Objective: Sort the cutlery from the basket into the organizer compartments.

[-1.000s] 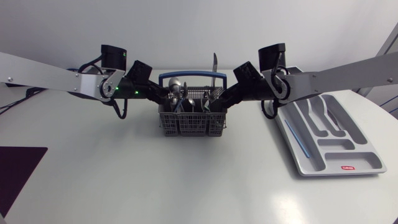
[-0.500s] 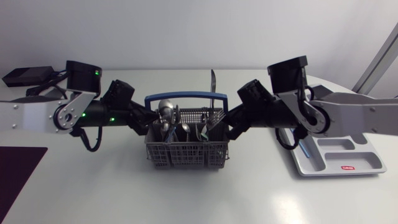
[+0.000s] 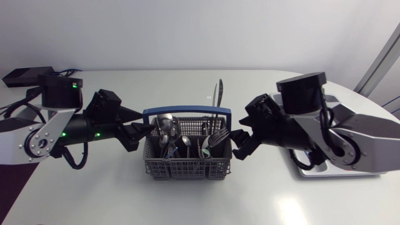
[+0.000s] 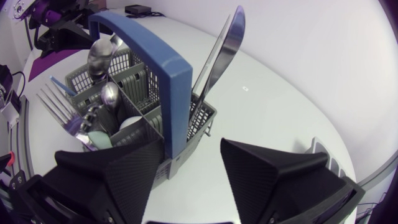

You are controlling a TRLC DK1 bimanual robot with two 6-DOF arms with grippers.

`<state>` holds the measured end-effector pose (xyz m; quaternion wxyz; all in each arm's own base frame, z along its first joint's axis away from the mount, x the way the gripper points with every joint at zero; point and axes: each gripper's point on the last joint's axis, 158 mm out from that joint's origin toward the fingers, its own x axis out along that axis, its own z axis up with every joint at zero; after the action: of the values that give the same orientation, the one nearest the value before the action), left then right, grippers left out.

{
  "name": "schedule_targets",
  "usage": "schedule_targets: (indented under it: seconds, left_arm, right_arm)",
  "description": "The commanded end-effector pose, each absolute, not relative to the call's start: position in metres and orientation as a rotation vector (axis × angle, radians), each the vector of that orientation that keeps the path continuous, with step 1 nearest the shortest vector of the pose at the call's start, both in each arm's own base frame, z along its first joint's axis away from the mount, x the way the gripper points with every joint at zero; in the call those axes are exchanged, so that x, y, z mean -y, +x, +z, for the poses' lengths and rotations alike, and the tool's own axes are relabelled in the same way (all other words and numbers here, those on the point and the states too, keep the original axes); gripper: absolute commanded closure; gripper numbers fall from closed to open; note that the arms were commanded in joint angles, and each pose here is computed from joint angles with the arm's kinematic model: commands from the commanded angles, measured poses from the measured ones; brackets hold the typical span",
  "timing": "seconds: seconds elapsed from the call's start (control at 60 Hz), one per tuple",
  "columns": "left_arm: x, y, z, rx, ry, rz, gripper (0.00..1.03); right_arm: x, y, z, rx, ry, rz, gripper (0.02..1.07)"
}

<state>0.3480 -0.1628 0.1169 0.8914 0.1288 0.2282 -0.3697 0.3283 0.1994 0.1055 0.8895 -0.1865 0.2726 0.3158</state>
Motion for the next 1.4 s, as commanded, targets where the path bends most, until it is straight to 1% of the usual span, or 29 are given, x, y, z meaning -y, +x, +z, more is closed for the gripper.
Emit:
schedule_targets:
  seconds: [0.0,0.217,0.3,0.417,0.517,0.667,0.767,0.933,1.05,1.117,1.167,1.2,1.233,1.367,1.383]
  left_arm:
    - [0.155,0.340,0.120,-0.464,0.269,-0.748,0.07]
    - [0.151,0.316,0.127,-0.468,0.286,-0.762,0.06]
    - [0.150,0.307,0.135,-0.454,0.293,-0.763,0.06]
    - [0.154,0.290,0.144,-0.472,0.318,-0.796,0.07]
    - [0.161,0.276,0.152,-0.467,0.344,-0.831,0.08]
    - [0.185,0.248,0.155,-0.428,0.478,-0.908,0.10]
    - [0.193,0.247,0.157,-0.394,0.530,-0.936,0.10]
    - [0.209,0.246,0.147,-0.370,0.583,-1.006,0.13]
    - [0.225,0.241,0.143,-0.343,0.606,-1.058,0.23]
    - [0.233,0.242,0.138,-0.327,0.624,-1.079,0.32]
    - [0.237,0.243,0.136,-0.309,0.633,-1.087,0.42]
    - [0.239,0.245,0.137,-0.295,0.636,-1.085,0.47]
    - [0.241,0.246,0.136,-0.288,0.637,-1.084,0.48]
    - [0.244,0.249,0.127,-0.303,0.648,-1.094,0.49]
    - [0.245,0.249,0.125,-0.306,0.653,-1.098,0.51]
  right_arm:
    - [-0.191,0.318,0.111,-0.550,-0.398,0.648,0.12]
    - [-0.176,0.286,0.121,-0.531,-0.394,0.661,0.12]
    - [-0.171,0.273,0.128,-0.524,-0.383,0.676,0.12]
    - [-0.163,0.258,0.137,-0.525,-0.354,0.699,0.12]
    - [-0.156,0.255,0.139,-0.541,-0.329,0.701,0.12]
    - [-0.159,0.245,0.140,-0.550,-0.347,0.758,0.12]
    - [-0.165,0.243,0.141,-0.548,-0.351,0.777,0.12]
    - [-0.173,0.244,0.139,-0.556,-0.350,0.797,0.12]
    - [-0.175,0.248,0.134,-0.573,-0.351,0.800,0.12]
    - [-0.176,0.250,0.131,-0.579,-0.351,0.801,0.12]
    - [-0.176,0.251,0.128,-0.583,-0.353,0.801,0.12]
    - [-0.177,0.250,0.126,-0.590,-0.354,0.803,0.12]
    - [-0.177,0.250,0.125,-0.592,-0.357,0.805,0.12]
    - [-0.176,0.249,0.120,-0.600,-0.363,0.807,0.12]
    - [-0.176,0.249,0.119,-0.600,-0.364,0.808,0.12]
